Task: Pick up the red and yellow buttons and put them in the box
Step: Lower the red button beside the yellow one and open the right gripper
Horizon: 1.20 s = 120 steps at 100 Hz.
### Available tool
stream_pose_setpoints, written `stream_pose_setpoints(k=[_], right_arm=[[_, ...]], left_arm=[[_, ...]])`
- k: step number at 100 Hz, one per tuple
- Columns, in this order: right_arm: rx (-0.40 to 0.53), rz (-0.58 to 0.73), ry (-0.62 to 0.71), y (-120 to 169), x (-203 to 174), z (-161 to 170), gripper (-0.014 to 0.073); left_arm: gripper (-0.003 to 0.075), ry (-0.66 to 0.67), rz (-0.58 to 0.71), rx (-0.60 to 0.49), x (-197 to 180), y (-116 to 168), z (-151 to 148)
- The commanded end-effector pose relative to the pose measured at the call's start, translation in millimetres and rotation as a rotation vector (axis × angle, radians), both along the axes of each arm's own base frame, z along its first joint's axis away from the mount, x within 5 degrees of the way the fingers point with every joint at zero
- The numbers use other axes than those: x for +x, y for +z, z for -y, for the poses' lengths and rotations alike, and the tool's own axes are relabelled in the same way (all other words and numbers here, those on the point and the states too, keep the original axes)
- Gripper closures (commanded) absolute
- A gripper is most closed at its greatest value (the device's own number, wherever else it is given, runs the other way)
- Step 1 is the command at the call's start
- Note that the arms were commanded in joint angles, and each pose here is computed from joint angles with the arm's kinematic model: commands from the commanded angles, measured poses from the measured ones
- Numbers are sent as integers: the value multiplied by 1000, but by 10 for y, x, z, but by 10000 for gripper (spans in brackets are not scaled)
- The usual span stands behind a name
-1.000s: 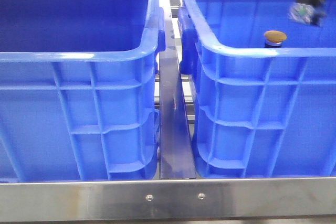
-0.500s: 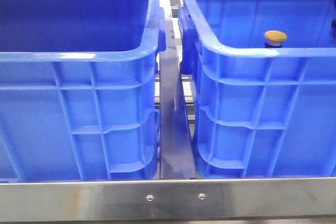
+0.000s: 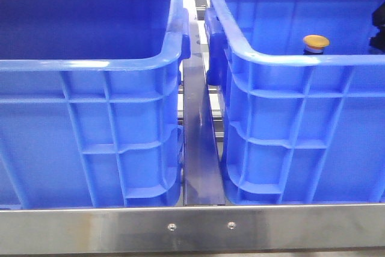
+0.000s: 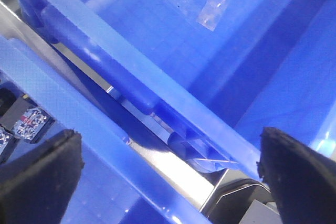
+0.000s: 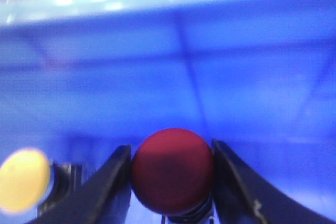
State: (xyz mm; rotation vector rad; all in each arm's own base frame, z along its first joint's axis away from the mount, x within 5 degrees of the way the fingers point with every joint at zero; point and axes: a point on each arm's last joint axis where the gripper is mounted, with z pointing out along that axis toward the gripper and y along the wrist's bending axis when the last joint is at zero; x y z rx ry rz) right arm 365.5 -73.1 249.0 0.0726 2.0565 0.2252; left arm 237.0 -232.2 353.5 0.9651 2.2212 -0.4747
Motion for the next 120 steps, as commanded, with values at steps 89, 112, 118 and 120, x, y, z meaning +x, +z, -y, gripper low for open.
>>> stream_pose_setpoints(k=[89, 112, 118, 120], right_arm=[[22, 44, 67, -103, 166, -17, 132], [20, 48, 66, -85, 160, -18, 85], [17, 56, 66, -52, 151, -21, 85], [16, 59, 66, -39, 147, -22, 85]], left_arm=[[83, 2, 79, -102, -61, 280, -16], [83, 2, 77, -100, -63, 278, -17], [83, 2, 77, -100, -63, 278, -17], [83, 2, 77, -100, -63, 278, -17]])
